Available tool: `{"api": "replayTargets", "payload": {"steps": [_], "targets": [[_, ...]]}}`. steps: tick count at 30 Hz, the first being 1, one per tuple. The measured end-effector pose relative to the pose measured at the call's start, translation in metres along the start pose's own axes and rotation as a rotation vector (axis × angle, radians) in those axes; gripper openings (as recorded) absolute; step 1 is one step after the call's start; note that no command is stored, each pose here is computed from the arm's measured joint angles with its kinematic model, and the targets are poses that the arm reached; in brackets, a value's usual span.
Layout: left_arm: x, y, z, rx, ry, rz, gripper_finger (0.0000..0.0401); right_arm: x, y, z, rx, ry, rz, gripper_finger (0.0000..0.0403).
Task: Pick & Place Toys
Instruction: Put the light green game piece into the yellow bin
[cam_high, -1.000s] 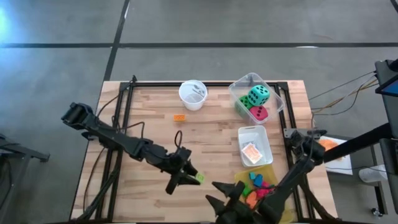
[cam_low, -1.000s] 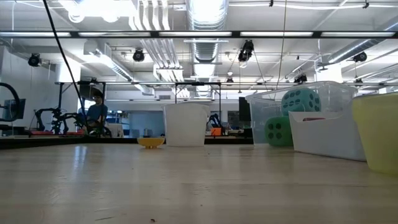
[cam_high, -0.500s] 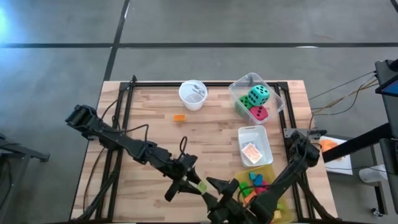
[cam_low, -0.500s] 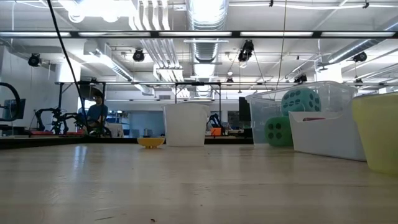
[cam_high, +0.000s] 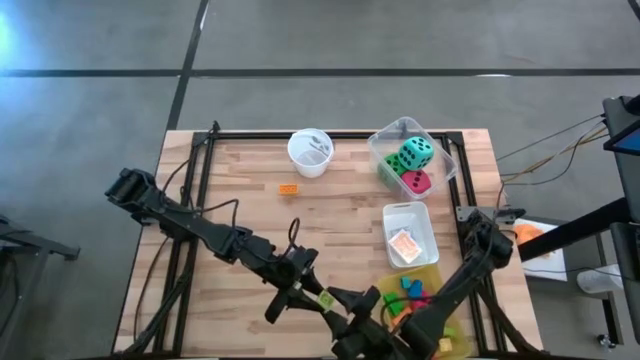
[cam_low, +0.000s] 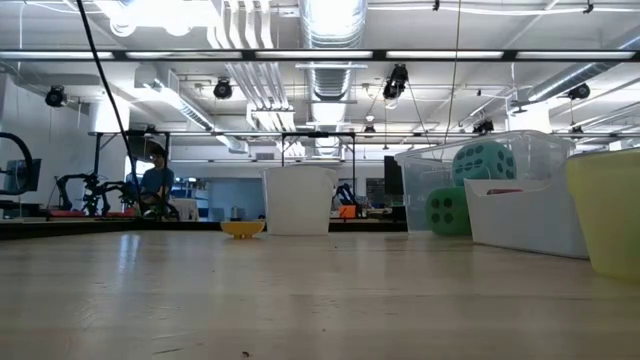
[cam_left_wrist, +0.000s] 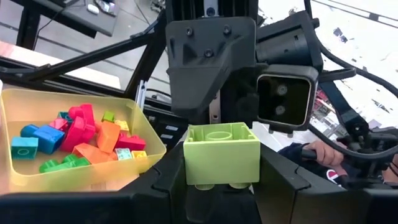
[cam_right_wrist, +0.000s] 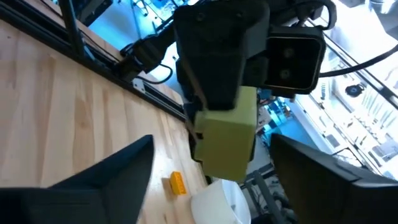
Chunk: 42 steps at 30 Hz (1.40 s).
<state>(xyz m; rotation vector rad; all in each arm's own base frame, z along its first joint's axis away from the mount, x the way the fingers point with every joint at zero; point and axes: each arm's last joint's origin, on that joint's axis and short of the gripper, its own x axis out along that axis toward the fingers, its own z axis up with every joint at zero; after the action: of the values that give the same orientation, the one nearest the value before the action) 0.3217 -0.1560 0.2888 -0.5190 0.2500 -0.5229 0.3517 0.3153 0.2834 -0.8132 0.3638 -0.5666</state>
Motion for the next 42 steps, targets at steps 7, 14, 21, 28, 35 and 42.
{"api": "replayTargets", "payload": {"steps": [7, 14, 21, 28, 35, 42], "targets": [[0.0, 0.0, 0.0, 0.0, 0.001, 0.0, 0.0137, 0.005, -0.001, 0.0, 0.01, 0.007, -0.008, 0.0202], [0.0, 0.0, 0.0, 0.0, -0.001, 0.0, 0.0137, 0.007, -0.003, 0.005, 0.019, -0.002, -0.015, 0.0131], [0.0, 0.0, 0.0, -0.012, -0.003, -0.001, 0.0137, 0.006, -0.004, 0.006, -0.005, -0.003, -0.018, 0.0088], [0.0, 0.001, -0.001, 0.011, 0.005, 0.003, 0.0233, 0.006, -0.004, 0.007, 0.019, -0.01, -0.005, 0.0087], [0.0, 0.001, -0.001, 0.026, 0.004, 0.003, 0.0333, 0.004, -0.002, 0.008, 0.078, -0.032, 0.053, 0.0087], [-0.01, -0.004, 0.001, 0.015, 0.06, 0.027, 0.0352, -0.016, 0.003, 0.008, 0.164, -0.09, 0.252, 0.0087]]}}
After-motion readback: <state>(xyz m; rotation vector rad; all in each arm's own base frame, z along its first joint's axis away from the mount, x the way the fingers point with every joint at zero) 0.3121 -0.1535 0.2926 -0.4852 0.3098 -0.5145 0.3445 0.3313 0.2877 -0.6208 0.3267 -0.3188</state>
